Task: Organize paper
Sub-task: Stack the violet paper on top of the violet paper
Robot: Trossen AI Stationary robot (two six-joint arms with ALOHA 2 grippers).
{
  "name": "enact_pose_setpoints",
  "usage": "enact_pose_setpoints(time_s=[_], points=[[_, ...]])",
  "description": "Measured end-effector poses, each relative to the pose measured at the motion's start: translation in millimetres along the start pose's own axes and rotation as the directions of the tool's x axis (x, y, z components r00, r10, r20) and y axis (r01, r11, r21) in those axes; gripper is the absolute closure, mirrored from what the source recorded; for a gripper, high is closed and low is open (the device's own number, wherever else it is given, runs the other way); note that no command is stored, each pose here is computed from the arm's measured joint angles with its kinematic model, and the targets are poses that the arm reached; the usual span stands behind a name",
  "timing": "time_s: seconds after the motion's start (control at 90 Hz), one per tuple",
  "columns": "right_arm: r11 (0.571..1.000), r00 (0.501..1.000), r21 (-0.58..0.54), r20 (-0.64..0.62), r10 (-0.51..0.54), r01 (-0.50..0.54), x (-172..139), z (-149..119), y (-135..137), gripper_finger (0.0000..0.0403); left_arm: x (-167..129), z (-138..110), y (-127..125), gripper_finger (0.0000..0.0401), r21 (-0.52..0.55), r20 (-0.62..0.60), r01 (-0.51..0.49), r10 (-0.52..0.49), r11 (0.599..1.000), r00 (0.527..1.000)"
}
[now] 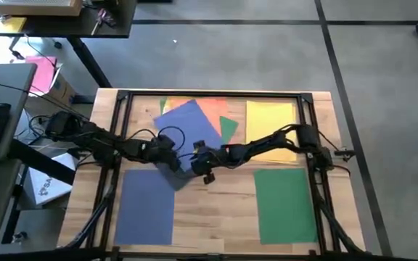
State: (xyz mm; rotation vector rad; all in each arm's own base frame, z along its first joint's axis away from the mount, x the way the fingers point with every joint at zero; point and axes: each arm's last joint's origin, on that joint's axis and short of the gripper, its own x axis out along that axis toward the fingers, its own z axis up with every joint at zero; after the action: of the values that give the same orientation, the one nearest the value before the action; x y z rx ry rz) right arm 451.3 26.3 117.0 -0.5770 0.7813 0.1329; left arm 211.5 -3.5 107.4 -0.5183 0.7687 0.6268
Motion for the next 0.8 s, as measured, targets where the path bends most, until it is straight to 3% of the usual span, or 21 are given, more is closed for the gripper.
enact_pose_setpoints(time_s=[0.211, 0.356, 0.5, 0.8], points=[[0.997, 0.998, -0.049, -0.048, 0.049, -0.051, -7, 16, 6, 0.0204, 0, -1, 0, 0.0401, -0.017, -0.017, 0.009, -0.009, 1.000, 1.000], [1.000, 1.000, -0.028, -0.009, 0.012, -0.012, 1, 20, 11, 0.0175, 0, -1, 0, 0.0401, -0.054, -0.021, 0.020, -0.021, 0.998, 1.000], [1.000, 1.000, -0.016, -0.001, -0.017, 0.017, 14, 16, 20, 0.0171, 0, -1, -1, 0.0401, -0.091, -0.034, 0.034, -0.037, 0.995, 0.999], [0.967, 0.966, -0.030, -0.048, -0.254, 0.253, 18, 24, 37, 0.0191, 1, -2, -1, 0.0401, -0.087, -0.043, 0.034, -0.038, 0.996, 0.998]])
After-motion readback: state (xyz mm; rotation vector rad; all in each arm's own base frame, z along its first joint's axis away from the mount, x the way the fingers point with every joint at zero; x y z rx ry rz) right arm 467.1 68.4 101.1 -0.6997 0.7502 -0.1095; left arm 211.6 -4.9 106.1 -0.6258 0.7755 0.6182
